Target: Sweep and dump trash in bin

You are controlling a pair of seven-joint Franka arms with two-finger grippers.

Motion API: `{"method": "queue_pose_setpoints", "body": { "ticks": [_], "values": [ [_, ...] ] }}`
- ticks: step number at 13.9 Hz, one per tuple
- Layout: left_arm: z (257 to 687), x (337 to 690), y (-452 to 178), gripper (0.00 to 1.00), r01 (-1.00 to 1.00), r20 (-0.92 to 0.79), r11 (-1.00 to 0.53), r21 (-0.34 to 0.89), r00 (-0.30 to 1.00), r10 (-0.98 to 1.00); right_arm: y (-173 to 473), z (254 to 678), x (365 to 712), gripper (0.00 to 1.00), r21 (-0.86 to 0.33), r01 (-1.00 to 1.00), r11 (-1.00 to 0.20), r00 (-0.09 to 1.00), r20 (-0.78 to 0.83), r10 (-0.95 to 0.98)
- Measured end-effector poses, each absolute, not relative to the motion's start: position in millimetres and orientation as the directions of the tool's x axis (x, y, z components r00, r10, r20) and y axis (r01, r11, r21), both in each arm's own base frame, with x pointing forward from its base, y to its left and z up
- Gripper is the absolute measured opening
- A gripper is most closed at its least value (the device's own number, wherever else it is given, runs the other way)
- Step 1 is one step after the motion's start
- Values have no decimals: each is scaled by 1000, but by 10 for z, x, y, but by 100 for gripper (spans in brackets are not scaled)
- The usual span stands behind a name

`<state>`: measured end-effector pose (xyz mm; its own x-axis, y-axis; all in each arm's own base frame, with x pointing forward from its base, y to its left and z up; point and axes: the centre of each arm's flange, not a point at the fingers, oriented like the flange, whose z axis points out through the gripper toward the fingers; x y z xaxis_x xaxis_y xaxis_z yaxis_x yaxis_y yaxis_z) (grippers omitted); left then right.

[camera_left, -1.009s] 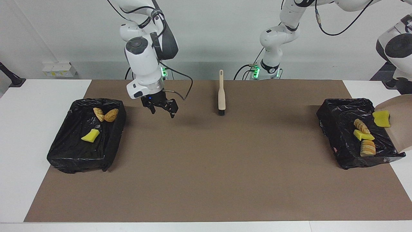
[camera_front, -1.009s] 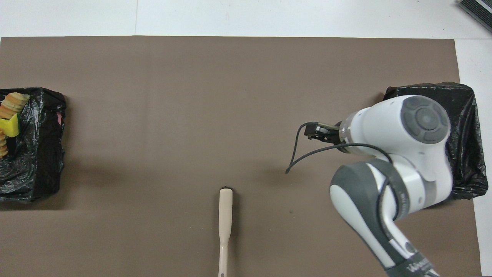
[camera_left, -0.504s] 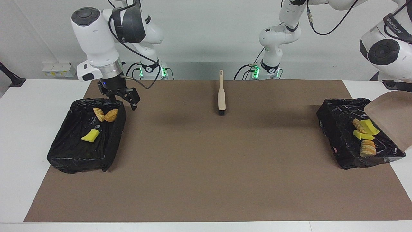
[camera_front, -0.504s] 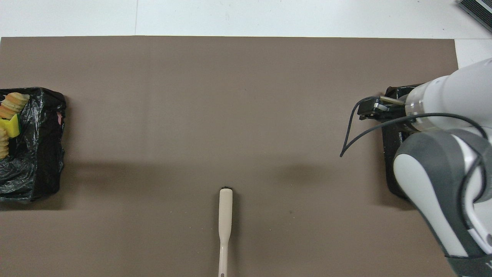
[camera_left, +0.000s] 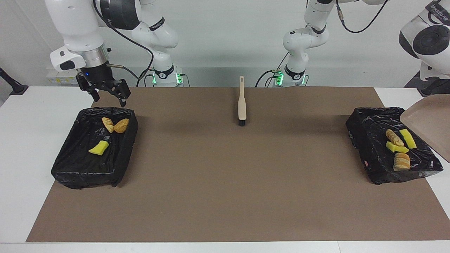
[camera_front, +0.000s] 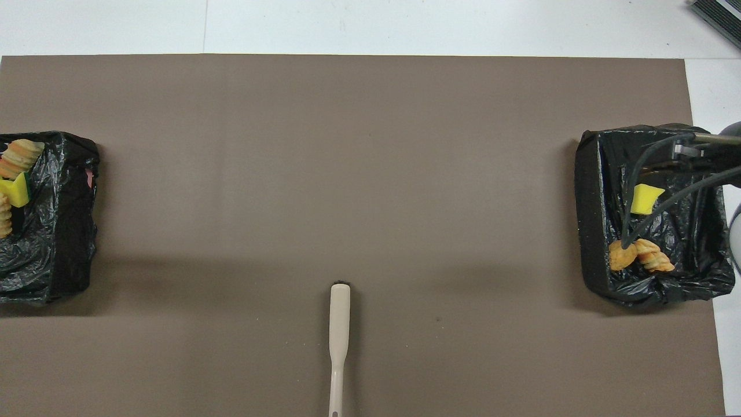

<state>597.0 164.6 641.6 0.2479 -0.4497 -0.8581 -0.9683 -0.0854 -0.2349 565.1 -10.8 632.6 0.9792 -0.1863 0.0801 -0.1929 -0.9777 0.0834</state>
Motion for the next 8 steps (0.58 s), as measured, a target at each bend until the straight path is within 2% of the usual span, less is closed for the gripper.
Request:
{"method": "queue_pose_setpoints", "body": {
  "ticks": [4,6,8],
  "values": [
    [6418,5932,1453,32,-938,-697,-181,-296,341,-631,-134,6433,5674,100,85,-186,-979,982,57,-182],
    [6371,5869,1335,32,-881,-547,-334,-335,471,-692,-89,6411,5698,100,84,-177,-981,984,53,-173],
    [6276,5814,1172,32,-820,-438,-474,-320,572,-694,-55,6405,5704,100,83,-171,-982,985,52,-167]
  ]
}}
